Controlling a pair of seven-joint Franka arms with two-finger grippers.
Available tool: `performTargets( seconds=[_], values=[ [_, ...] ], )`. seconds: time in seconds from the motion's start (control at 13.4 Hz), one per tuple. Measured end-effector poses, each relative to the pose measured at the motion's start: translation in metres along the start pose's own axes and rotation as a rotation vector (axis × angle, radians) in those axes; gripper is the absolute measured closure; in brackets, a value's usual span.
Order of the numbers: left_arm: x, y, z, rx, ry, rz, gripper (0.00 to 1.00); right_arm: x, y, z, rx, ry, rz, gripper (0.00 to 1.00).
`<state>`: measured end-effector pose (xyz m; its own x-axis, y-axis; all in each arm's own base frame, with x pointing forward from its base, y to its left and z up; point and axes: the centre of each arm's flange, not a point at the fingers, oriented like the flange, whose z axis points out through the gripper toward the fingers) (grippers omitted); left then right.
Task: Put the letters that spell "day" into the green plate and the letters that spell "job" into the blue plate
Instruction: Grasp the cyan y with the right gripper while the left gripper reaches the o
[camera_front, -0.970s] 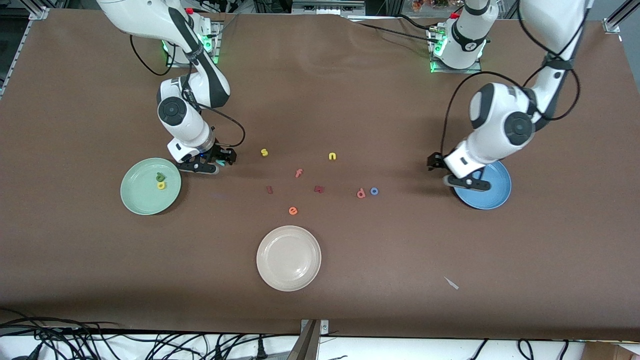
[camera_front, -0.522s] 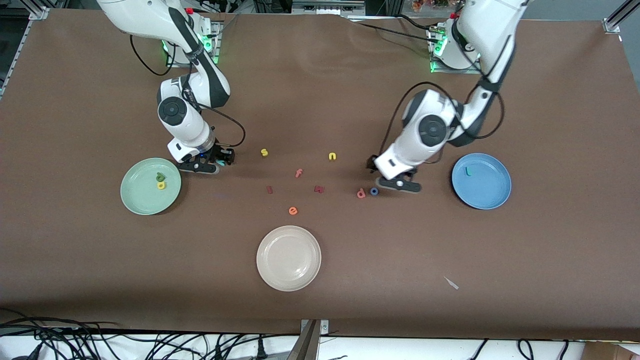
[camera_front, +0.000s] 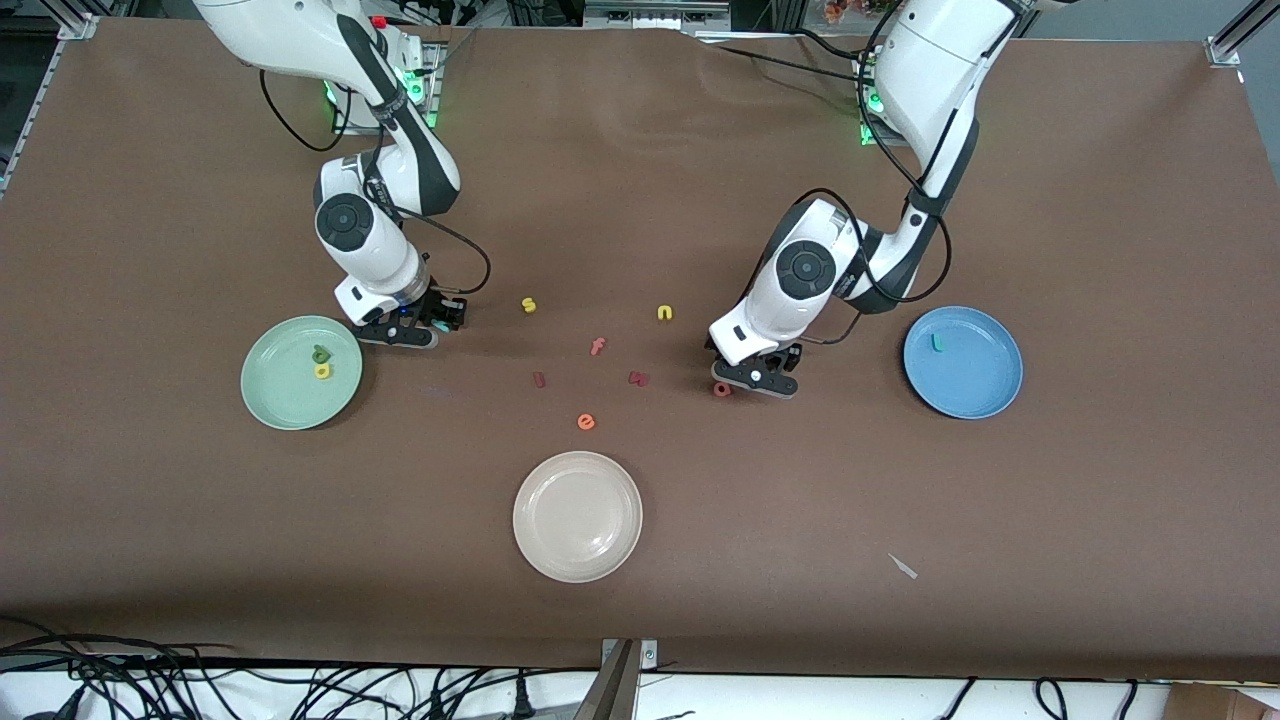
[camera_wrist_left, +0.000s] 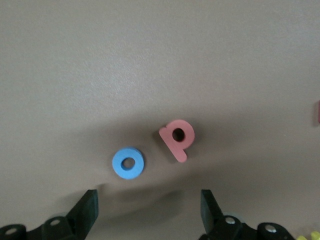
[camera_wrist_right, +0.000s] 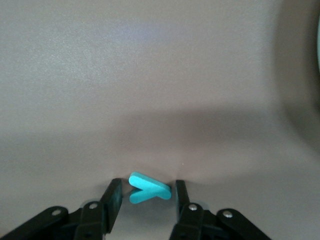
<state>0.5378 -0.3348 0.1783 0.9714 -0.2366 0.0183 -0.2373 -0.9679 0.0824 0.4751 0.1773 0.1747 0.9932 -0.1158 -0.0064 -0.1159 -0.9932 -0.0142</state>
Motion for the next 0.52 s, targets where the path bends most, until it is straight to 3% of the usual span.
performTargets(
  seconds=[0.52],
  values=[
    [0.001,-0.001,0.013,0.03,0.035,0.062,0.16,0.001,0.001,-0.001,0.0,0.002,0.002,0.59]
  ],
)
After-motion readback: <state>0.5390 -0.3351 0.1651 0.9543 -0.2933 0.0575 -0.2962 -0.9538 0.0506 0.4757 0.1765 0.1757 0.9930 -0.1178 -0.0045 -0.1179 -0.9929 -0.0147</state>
